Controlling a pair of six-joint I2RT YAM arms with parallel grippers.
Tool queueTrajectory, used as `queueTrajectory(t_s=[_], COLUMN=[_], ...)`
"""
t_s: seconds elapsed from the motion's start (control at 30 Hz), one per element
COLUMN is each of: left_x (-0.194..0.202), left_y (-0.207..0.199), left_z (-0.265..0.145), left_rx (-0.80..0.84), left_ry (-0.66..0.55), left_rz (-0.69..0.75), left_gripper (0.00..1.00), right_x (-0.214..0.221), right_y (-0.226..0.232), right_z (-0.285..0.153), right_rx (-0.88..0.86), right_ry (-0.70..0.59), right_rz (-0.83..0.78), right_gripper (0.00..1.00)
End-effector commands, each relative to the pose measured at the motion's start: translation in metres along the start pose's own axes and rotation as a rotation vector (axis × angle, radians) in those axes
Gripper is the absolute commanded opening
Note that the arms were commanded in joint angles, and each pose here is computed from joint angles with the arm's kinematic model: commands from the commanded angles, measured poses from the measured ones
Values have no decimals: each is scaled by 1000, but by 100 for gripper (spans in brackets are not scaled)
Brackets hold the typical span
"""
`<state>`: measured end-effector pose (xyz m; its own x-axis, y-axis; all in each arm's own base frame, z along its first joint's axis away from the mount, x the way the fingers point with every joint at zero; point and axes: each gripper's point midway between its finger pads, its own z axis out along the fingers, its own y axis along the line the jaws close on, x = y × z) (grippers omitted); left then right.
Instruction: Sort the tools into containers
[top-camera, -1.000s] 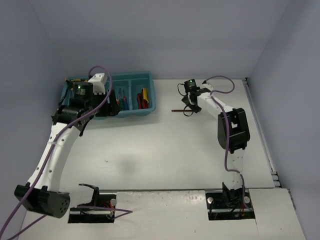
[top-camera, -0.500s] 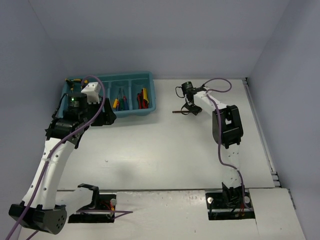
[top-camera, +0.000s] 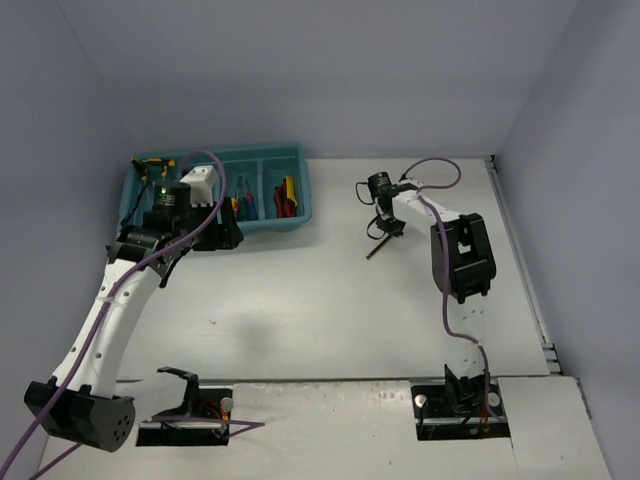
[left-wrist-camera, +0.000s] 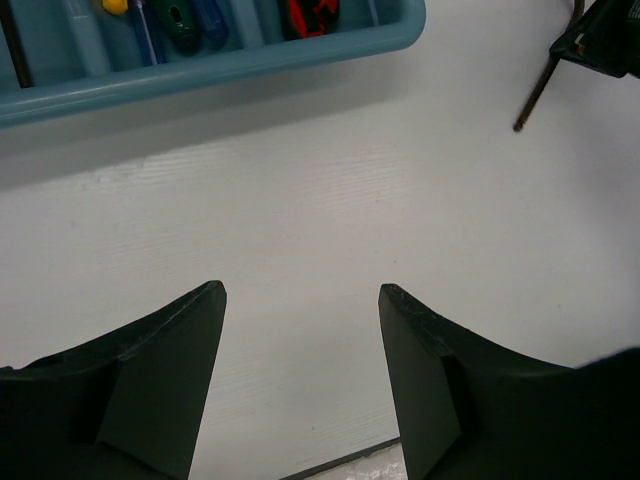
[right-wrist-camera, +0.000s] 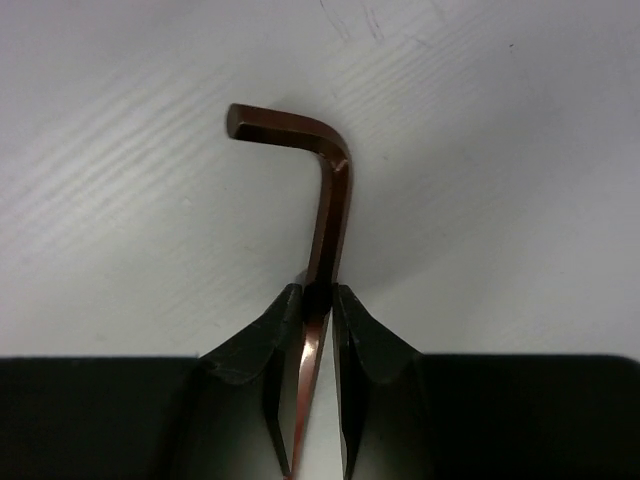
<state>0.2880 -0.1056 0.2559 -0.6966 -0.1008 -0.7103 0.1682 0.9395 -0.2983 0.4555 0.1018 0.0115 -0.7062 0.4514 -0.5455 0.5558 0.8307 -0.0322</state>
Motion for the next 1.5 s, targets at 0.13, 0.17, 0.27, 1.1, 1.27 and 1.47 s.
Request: queueTrajectory(t_s=[0.13, 0.17, 0.27, 1.1, 1.27, 1.47], left_x=[-28, -28, -25, 6, 20, 35], left_y=[-40, -43, -52, -114, -129, -149], left_z=[3, 5, 13, 31, 40, 59], left_rx=[86, 90, 95, 195, 253, 362], left_ry=[-70, -65, -44, 66, 97, 102], left_rz=[28, 33, 41, 88, 67, -31], left_gripper=[60, 60, 60, 60, 60, 60], right_x=[54, 59, 71, 119, 78, 31], right_y=[-48, -48, -55, -60, -15, 16], right_z=[-29, -31, -36, -29, -75, -142], right_rx=[-9, -34, -62, -196, -432, -680], right_ry=[98, 108, 133, 258, 137, -8], right_rz=[-415, -420, -421, -355, -266, -164], right_gripper=[9, 9, 12, 0, 0, 0])
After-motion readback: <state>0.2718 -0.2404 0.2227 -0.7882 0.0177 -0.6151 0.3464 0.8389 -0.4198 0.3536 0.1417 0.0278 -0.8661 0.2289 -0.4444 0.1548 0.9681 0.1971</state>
